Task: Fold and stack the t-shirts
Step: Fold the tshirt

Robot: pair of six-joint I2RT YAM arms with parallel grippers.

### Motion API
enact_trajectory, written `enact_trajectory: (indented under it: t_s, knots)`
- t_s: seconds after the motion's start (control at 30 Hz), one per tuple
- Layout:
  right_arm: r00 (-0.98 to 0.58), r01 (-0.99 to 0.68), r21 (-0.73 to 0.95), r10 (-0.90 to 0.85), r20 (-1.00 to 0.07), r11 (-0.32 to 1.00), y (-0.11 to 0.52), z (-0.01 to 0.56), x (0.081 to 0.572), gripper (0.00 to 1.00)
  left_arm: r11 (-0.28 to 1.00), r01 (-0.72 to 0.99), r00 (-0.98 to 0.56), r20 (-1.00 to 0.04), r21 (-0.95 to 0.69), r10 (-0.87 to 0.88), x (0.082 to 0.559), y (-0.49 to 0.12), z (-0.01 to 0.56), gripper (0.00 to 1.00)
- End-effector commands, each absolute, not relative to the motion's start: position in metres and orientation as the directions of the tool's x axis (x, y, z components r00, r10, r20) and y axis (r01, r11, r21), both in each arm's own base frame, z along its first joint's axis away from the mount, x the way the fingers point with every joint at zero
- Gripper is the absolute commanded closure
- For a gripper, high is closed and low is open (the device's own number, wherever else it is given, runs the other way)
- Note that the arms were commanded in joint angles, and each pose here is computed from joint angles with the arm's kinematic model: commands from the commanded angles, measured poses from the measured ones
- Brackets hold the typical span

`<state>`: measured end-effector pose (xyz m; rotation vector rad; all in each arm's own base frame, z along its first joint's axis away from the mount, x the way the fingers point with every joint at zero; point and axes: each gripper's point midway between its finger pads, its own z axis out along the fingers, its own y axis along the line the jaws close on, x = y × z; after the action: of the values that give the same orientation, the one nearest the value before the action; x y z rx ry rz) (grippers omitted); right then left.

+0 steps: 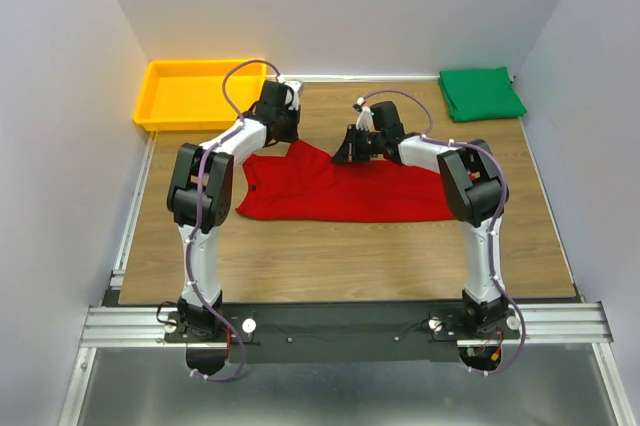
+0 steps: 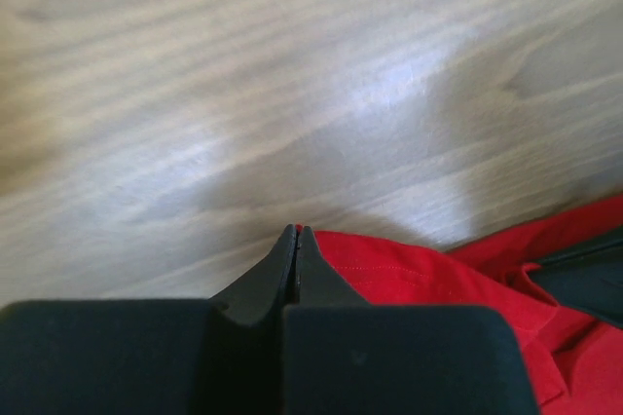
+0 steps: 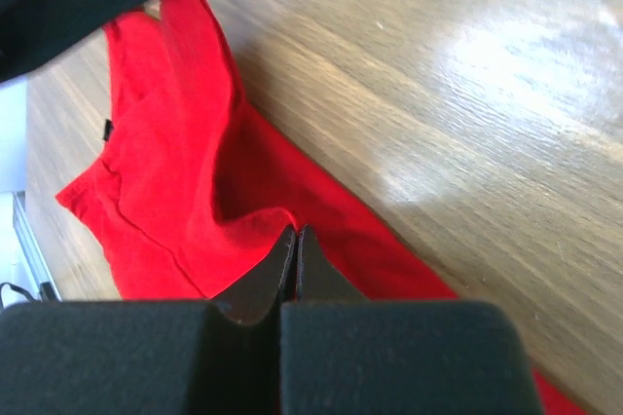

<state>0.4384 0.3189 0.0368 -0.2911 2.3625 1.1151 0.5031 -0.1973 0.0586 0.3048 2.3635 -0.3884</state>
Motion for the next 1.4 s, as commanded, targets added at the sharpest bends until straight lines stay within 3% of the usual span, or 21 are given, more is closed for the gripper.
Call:
enact_trajectory:
  t_s: [0.0,0.3,1.37]
  knots:
    - [-0.782,-0.455,0.604,0.032,-0.623,0.654,0.315,0.07,0.448,0.98,0.92,0.346,-0.645,-0.759,-0.182,0.092,0.511,-0.194,0.097,1.0]
    - [-0.77,-0.477,0.59,0.014,-0.638,0.652,0.311,0.077,0.44,0.98,0.905,0.377,-0.595,-0.8,-0.197,0.074,0.506,-0.195,0.119,1.0]
    - [-0.731,-0.626,0.573,-0.143,-0.667,0.529,0.318,0.078,0.394,0.97,0.929,0.277,-0.67,-0.743,-0.245,0.003,0.449,-0.166,0.101,1.0]
